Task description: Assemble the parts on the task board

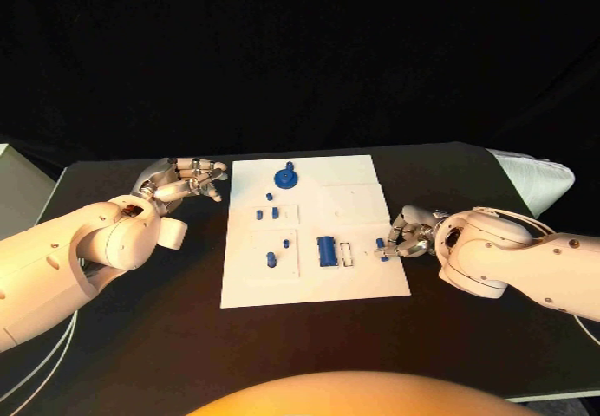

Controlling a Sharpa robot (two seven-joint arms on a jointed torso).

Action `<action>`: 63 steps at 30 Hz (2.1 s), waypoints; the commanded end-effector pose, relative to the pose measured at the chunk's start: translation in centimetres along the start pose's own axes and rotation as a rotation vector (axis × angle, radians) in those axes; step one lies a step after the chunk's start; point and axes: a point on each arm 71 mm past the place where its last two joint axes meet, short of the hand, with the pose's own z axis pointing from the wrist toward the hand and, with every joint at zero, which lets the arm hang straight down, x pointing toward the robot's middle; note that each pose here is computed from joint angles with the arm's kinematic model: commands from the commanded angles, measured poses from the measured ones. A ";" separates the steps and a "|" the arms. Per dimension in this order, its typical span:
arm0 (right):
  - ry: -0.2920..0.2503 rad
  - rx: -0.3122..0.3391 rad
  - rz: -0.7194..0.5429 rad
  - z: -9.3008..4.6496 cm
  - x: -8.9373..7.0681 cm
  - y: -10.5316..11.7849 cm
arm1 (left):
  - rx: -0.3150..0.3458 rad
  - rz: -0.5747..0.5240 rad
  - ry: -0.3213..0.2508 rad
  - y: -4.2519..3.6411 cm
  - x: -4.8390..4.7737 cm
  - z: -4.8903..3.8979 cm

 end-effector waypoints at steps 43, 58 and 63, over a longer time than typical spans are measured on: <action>0.033 -0.019 0.141 -1.0 0.5 2.3 | -0.020 -0.004 0.012 0.13 -0.02 -0.14; 0.099 -0.053 0.185 -0.4 1.3 4.9 | -0.023 -0.005 0.020 0.13 0.12 -0.13; 0.113 -0.051 0.176 0.0 1.6 5.3 | -0.024 -0.005 0.021 0.13 0.13 -0.13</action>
